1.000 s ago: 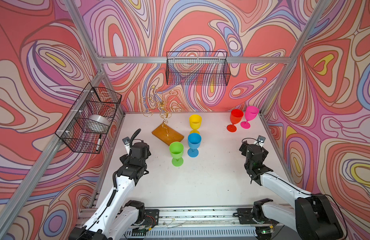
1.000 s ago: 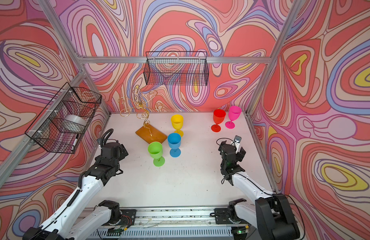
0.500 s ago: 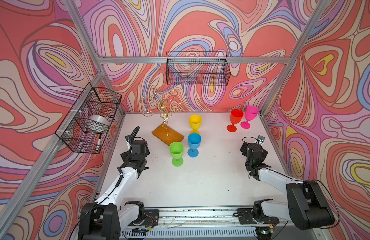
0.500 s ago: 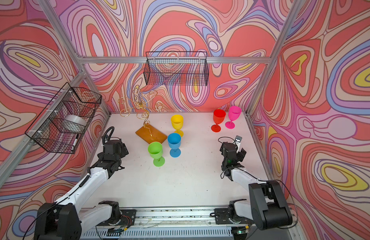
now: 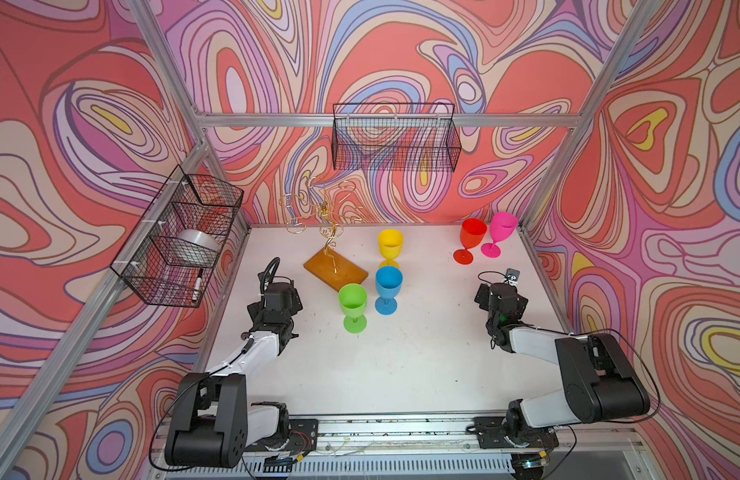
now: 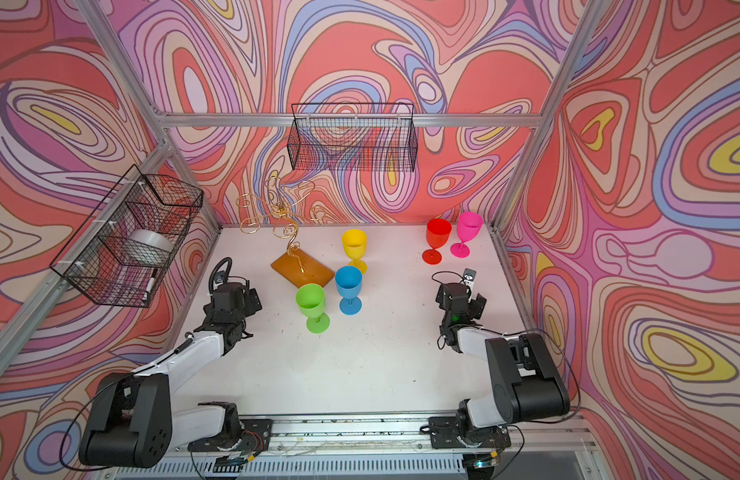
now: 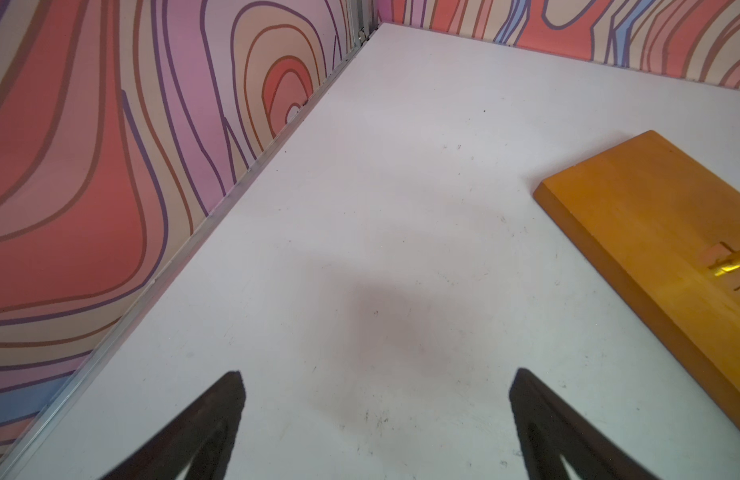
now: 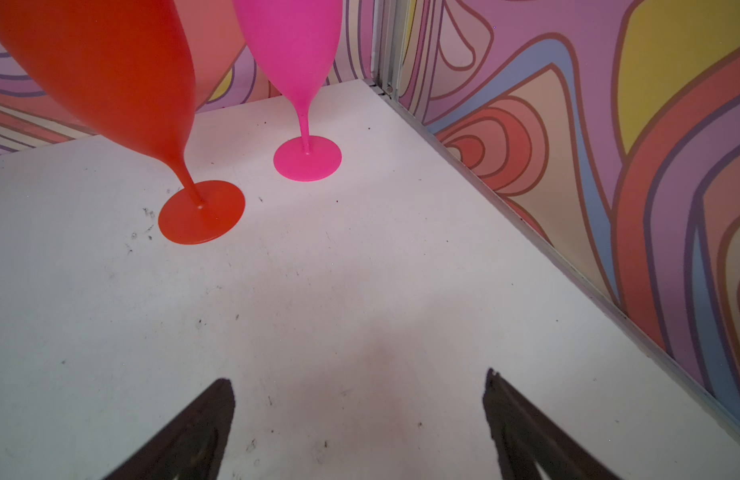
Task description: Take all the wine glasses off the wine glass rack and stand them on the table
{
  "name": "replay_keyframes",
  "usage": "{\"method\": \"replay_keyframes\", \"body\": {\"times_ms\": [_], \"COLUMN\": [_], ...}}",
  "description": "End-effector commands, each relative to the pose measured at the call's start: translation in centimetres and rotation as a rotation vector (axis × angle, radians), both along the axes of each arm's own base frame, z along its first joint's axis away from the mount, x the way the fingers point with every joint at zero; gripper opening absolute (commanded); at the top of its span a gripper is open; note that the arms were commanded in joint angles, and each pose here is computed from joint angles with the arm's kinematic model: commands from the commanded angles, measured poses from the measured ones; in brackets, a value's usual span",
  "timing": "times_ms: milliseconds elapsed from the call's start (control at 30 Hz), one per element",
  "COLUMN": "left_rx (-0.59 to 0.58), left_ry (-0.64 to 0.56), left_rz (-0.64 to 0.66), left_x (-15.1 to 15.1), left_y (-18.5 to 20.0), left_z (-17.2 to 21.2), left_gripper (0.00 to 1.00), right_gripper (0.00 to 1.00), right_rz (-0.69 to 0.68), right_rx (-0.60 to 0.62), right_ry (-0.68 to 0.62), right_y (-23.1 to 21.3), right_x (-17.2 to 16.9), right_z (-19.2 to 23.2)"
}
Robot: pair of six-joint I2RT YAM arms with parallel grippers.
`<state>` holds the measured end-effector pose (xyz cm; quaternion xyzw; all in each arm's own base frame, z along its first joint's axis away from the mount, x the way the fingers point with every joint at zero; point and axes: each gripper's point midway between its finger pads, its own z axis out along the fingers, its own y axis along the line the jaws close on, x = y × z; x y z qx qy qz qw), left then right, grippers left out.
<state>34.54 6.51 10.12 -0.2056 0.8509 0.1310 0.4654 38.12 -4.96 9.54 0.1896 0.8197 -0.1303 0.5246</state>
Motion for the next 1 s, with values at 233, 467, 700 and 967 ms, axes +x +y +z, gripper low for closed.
{"method": "replay_keyframes", "body": {"times_ms": [233,467,700,967], "left_rx": [-0.019,-0.115,-0.134,-0.134], "left_ry": [-0.064,-0.128,-0.162,-0.143], "left_rz": [-0.039,-0.026,-0.095,-0.176], "left_x": [1.1,1.3,2.9,4.3], "left_y": [0.3,1.8,1.5,0.4], "left_z": [-0.4,-0.5,-0.5,-0.8], "left_gripper": [1.00,1.00,1.00,1.00], "right_gripper": [0.98,0.98,0.97,0.97], "right_rz": [0.033,0.074,0.134,0.197], "right_rx": [0.011,-0.012,-0.018,-0.020], "right_ry": [-0.034,-0.034,-0.029,-0.116], "right_y": [-0.7,-0.4,0.4,1.4], "right_x": [3.3,5.7,6.1,4.9], "right_z": [0.6,-0.2,-0.3,0.4]}}
